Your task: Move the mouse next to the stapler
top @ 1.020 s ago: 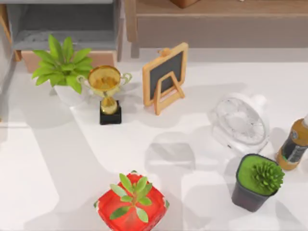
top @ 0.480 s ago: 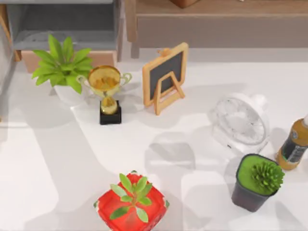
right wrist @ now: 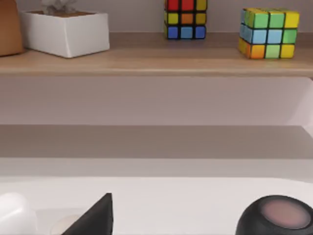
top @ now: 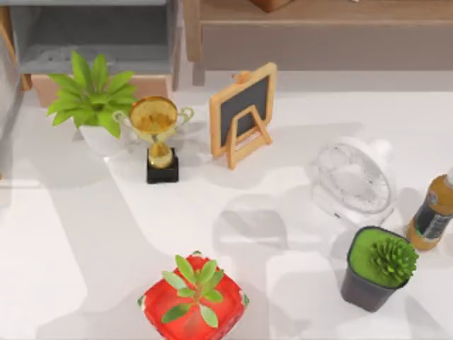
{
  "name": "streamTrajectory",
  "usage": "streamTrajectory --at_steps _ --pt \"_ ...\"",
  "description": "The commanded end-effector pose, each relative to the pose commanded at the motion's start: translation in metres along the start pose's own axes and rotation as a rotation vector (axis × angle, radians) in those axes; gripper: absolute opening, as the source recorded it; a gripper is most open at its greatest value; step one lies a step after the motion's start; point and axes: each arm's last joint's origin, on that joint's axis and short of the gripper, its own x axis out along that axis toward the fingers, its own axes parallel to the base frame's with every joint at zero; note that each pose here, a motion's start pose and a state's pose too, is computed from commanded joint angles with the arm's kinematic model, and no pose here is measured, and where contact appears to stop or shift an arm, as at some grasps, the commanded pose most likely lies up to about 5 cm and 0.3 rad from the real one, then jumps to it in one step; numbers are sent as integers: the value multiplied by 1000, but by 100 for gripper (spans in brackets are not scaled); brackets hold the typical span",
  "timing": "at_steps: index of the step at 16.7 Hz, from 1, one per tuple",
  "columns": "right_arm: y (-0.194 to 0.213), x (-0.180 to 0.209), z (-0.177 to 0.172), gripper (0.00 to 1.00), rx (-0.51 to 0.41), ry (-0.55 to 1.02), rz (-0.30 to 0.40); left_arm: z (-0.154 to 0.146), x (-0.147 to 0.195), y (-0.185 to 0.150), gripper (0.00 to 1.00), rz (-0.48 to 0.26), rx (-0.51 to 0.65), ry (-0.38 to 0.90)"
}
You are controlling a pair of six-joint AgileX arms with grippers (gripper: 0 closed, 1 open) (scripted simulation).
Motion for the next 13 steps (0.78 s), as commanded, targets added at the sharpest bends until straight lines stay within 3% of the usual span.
streamTrajectory --at_steps 6,13 --pt "0 0 0 100 0 0 0 -1 -5 2 0 3 -1 -8" --pt "0 0 0 100 0 0 0 -18 -77 1 0 24 72 -108"
